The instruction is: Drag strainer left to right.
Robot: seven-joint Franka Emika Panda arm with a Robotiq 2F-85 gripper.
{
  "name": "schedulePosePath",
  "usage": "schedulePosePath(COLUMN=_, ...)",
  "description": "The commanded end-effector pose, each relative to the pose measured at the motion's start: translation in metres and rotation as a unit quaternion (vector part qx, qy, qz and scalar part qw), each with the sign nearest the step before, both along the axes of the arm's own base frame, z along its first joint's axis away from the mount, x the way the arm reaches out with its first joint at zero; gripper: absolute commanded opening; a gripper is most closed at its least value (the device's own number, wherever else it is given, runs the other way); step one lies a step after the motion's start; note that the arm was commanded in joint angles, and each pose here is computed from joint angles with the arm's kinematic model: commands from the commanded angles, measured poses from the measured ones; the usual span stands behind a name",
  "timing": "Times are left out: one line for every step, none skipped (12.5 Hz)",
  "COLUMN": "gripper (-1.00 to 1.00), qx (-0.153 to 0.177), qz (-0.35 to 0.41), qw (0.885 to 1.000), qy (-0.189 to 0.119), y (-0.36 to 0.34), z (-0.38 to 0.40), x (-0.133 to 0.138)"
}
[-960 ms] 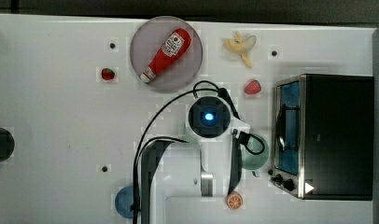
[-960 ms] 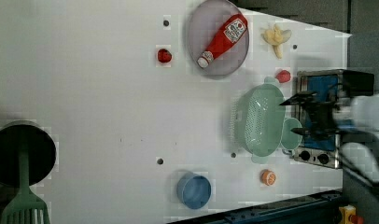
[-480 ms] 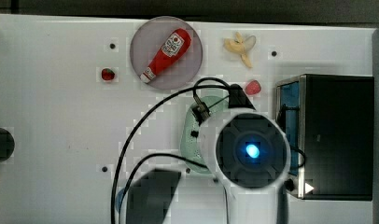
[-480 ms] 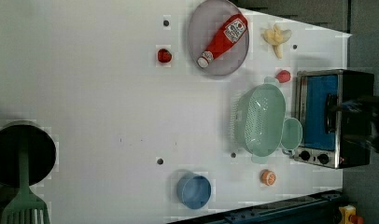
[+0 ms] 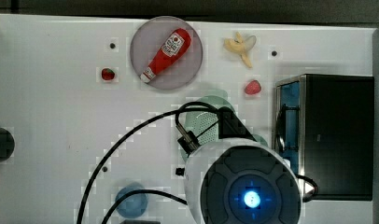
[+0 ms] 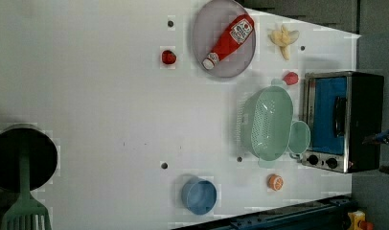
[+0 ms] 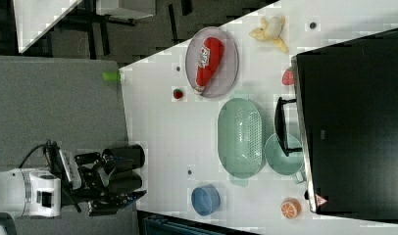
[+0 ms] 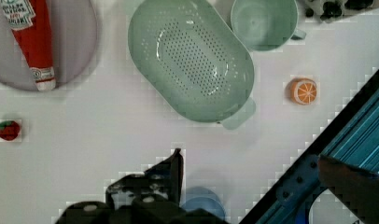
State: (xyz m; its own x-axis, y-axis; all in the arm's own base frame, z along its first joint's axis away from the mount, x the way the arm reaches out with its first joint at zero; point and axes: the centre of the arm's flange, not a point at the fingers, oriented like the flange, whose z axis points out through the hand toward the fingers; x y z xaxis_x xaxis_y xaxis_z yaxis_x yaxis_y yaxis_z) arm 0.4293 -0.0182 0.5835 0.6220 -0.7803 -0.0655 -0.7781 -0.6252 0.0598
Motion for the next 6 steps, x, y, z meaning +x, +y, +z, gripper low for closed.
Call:
schedulePosePath(gripper=1.00, qx=0.002, qz=0.011, qw=0.999, qy=0.031, y=-0.0095, z=-0.0208, x=0.0086)
schedulePosePath(gripper=1.00, qx=0.002, qz=0.011, qw=0.999, qy=0.034, y=-0.0094, z=-0.0230, x=0.0098)
schedulePosePath(gripper=1.00, qx=0.002, qz=0.011, qw=0.999, qy=0.036, y=-0.0094, z=-0.0251, x=0.0108)
schedulePosePath(gripper=1.00, qx=0.002, qz=0.011, qw=0.999, qy=0.038, y=-0.0093, z=-0.0269, x=0.0118)
schedulePosePath(gripper=1.00, qx=0.002, qz=0.011, qw=0.999, qy=0.041, y=-0.0093, z=-0.0287, x=0.0127)
schedulePosePath(gripper=1.00, qx=0.002, qz=0.011, qw=0.999, qy=0.042, y=-0.0092, z=-0.0304, x=0.0135)
